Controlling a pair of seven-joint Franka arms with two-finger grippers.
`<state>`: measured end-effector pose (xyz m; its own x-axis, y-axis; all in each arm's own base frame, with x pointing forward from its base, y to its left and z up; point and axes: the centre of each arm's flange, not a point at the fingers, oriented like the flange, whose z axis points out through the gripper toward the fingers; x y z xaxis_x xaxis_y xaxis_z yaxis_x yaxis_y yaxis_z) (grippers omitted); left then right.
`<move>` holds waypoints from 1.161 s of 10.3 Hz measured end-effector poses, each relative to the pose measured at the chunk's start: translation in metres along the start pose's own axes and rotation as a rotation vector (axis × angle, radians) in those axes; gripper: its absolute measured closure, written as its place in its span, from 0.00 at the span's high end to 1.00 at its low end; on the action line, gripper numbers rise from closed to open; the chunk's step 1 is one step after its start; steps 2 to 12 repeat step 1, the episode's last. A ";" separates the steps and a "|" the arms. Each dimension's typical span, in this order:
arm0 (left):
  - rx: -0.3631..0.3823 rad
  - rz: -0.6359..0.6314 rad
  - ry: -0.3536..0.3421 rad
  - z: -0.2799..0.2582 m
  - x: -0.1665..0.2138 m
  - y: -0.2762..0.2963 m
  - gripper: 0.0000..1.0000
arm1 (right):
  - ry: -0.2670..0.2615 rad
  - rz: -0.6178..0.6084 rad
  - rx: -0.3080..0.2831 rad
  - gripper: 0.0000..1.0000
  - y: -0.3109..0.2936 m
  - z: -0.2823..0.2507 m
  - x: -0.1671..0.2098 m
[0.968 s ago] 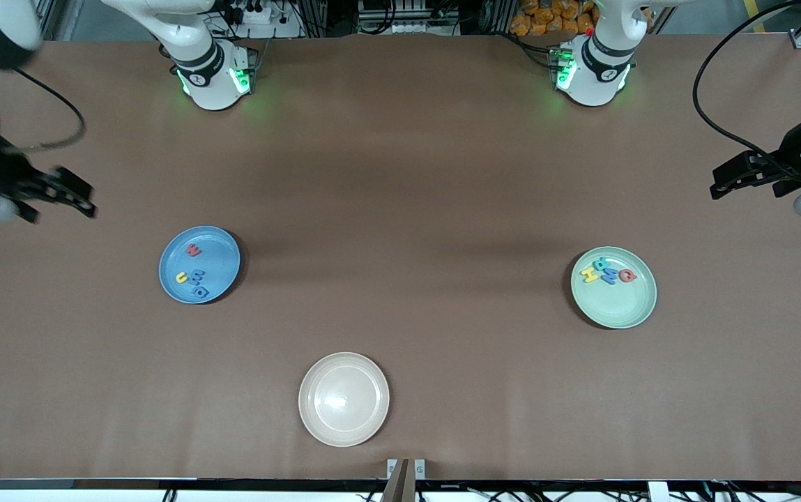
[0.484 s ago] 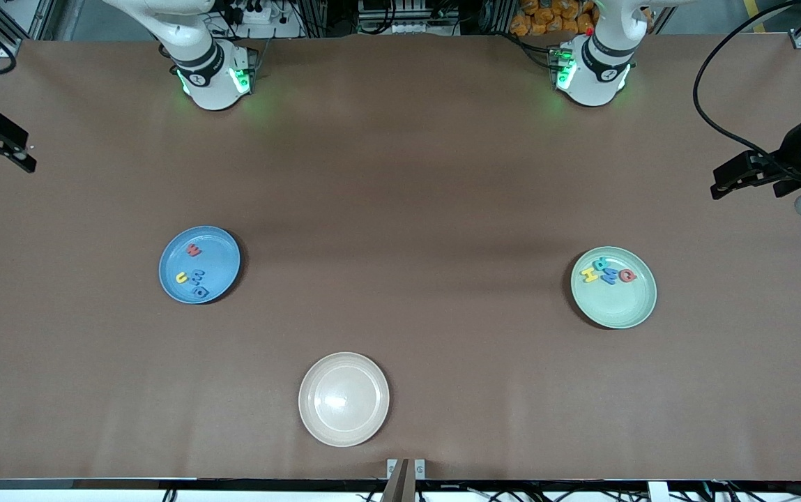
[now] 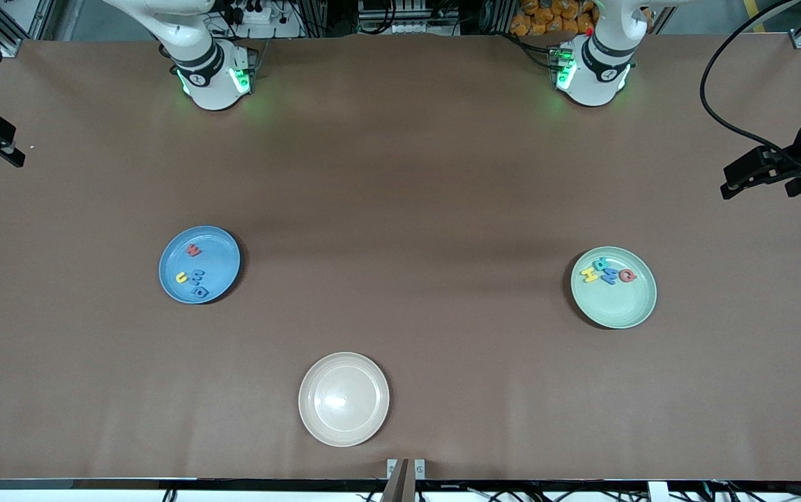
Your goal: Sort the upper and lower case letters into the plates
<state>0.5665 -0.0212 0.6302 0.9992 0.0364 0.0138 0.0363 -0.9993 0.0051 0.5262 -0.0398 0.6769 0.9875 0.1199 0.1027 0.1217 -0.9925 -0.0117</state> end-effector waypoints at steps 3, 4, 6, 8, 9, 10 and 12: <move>0.000 0.000 0.000 0.000 0.000 0.000 1.00 | 0.000 0.000 0.000 1.00 0.000 0.000 0.000; 0.000 0.000 0.000 0.000 0.000 0.000 1.00 | 0.000 0.000 0.000 1.00 0.000 0.000 0.000; 0.000 0.000 0.000 0.000 0.000 0.000 1.00 | 0.000 0.000 0.000 1.00 0.000 0.000 0.000; 0.000 0.000 0.000 0.000 0.000 0.000 1.00 | 0.000 0.000 0.000 1.00 0.000 0.000 0.000; 0.000 0.000 0.000 0.000 0.000 0.000 1.00 | 0.000 0.000 0.000 1.00 0.000 0.000 0.000; 0.000 0.000 0.000 0.000 0.000 0.000 1.00 | 0.000 0.000 0.000 1.00 0.000 0.000 0.000; 0.000 0.000 0.000 0.000 0.000 0.000 1.00 | 0.000 0.000 0.000 1.00 0.000 0.000 0.000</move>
